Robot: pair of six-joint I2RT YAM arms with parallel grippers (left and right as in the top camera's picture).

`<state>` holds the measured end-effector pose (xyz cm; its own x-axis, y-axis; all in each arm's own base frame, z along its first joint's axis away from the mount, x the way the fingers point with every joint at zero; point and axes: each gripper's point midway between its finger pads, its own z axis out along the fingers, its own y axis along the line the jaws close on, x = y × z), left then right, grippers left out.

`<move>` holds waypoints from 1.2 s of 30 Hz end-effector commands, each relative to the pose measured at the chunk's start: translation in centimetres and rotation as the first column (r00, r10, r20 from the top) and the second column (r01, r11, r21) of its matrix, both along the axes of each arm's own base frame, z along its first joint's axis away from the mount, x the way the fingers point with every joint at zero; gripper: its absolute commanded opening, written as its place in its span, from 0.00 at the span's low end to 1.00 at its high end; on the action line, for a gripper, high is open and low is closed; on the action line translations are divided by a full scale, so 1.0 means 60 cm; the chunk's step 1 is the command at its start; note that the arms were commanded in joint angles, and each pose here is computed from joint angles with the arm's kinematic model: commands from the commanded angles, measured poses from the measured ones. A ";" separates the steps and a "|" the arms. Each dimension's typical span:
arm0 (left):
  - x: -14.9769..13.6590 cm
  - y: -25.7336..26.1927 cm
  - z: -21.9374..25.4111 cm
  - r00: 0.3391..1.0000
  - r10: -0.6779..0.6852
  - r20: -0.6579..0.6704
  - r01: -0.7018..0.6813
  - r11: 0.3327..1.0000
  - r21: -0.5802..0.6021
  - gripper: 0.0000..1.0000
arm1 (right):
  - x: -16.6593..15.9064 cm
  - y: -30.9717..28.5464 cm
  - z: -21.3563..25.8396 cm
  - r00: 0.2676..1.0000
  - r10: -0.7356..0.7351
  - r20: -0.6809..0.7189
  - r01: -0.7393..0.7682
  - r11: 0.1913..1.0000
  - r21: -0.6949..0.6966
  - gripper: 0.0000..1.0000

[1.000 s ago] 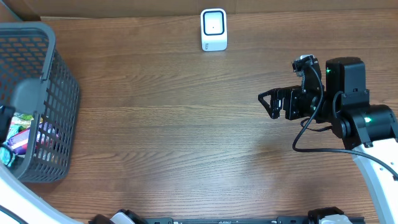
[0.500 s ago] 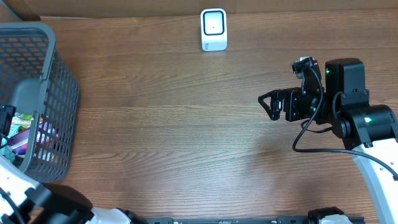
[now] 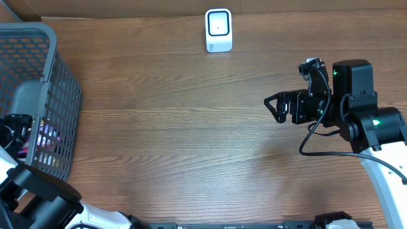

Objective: Scan the item barcode
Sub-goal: 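Grasp the purple packaged box in the basket with the left gripper, then carry the purple box to the white scanner with the left gripper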

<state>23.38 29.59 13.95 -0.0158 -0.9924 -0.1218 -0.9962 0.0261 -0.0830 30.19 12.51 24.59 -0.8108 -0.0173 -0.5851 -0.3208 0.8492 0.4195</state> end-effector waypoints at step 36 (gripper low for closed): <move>0.144 -0.216 0.431 0.725 -0.639 0.256 0.480 0.736 0.477 0.04 | 0.023 0.001 0.003 1.000 -0.006 0.009 0.006 1.000 0.008 1.00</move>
<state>30.92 21.24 37.84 -0.3238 -0.7811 -0.5339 -0.7834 0.5378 -0.3116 30.95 12.63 23.41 -0.8293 -0.0202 -0.5585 -0.3071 0.8513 0.4253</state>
